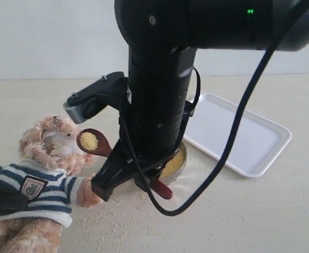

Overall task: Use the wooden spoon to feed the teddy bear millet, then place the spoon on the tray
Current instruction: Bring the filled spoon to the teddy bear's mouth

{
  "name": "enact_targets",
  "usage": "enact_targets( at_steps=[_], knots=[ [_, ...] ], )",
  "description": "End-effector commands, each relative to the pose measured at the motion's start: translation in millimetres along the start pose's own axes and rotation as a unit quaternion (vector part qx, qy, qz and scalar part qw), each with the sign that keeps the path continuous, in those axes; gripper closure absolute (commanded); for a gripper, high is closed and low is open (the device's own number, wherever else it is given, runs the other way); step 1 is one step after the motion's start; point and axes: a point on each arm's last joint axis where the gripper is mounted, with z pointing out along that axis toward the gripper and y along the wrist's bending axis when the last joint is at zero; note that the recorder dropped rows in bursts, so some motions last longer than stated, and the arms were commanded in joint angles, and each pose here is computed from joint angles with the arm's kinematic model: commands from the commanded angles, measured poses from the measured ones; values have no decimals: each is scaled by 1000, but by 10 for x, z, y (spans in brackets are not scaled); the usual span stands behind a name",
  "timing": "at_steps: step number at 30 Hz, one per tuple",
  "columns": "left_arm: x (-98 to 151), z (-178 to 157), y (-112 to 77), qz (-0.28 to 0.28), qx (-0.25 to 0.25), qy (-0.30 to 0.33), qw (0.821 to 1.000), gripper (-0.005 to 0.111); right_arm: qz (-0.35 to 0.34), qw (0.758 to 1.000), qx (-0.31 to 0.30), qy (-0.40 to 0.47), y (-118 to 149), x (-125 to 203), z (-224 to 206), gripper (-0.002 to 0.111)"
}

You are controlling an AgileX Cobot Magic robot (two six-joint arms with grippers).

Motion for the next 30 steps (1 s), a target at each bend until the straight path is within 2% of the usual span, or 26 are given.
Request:
enact_targets(
  at_steps=[1, 12, 15, 19, 25, 30],
  knots=[
    [4, -9, -17, -2, 6, -5, 1000, 102, -16, 999, -2, -38, 94, -88, -199, 108],
    [4, -9, -17, -2, 6, -5, 1000, 102, -46, 998, -9, -46, 337, -412, -56, 108],
    [4, -9, -17, -2, 6, -5, 1000, 102, -50, 998, 3, -46, 326, -509, 17, 108],
    [4, -9, -17, -2, 6, -5, 1000, 102, -60, 997, 32, -38, 273, -551, 102, 108],
    [4, -9, -17, -2, 6, -5, 1000, 102, -95, 988, 120, -30, 157, -577, 141, 108],
    [4, -9, -17, -2, 6, -5, 1000, 102, -110, 983, 140, -30, 171, -581, 133, 108]
  ],
)
